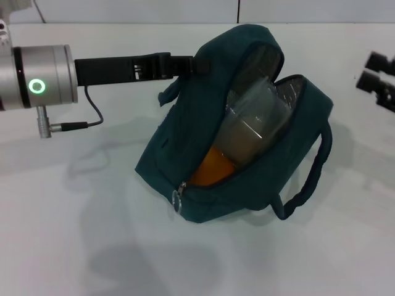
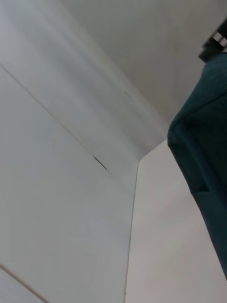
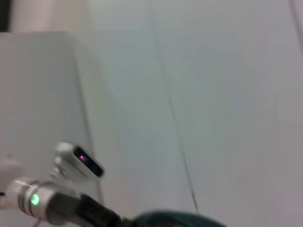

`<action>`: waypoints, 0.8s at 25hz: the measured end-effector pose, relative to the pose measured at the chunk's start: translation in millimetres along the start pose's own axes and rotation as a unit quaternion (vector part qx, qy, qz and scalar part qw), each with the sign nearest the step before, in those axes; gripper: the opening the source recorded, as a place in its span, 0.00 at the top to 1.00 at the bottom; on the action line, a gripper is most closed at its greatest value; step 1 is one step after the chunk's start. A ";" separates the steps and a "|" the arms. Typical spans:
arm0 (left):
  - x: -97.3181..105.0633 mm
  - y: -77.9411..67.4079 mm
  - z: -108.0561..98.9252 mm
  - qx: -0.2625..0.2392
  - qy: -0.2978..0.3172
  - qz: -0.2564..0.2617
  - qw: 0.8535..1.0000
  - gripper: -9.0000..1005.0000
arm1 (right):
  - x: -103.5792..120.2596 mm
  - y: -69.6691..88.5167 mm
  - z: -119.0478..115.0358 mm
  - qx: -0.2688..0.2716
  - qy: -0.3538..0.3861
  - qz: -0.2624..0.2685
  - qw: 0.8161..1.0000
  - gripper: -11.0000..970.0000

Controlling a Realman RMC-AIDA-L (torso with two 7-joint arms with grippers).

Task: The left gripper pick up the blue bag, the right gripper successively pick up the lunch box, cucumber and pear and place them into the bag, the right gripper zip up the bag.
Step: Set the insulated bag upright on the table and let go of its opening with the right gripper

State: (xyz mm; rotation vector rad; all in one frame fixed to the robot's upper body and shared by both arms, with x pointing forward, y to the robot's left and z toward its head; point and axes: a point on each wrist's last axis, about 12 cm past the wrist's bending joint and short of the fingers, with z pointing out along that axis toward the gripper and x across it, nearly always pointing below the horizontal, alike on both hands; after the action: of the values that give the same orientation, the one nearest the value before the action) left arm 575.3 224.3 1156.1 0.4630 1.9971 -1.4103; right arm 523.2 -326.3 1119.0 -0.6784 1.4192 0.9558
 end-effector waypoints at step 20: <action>-2.7 0.5 3.9 0.000 -0.001 0.000 1.000 0.91 | 41.2 14.4 30.5 -0.032 0.099 0.032 0.994 0.51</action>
State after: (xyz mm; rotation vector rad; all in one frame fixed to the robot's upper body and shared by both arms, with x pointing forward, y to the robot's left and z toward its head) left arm 578.7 221.1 1156.8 0.4619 1.9958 -1.4105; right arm 522.1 -287.2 1082.8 -0.7956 1.5976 1.0099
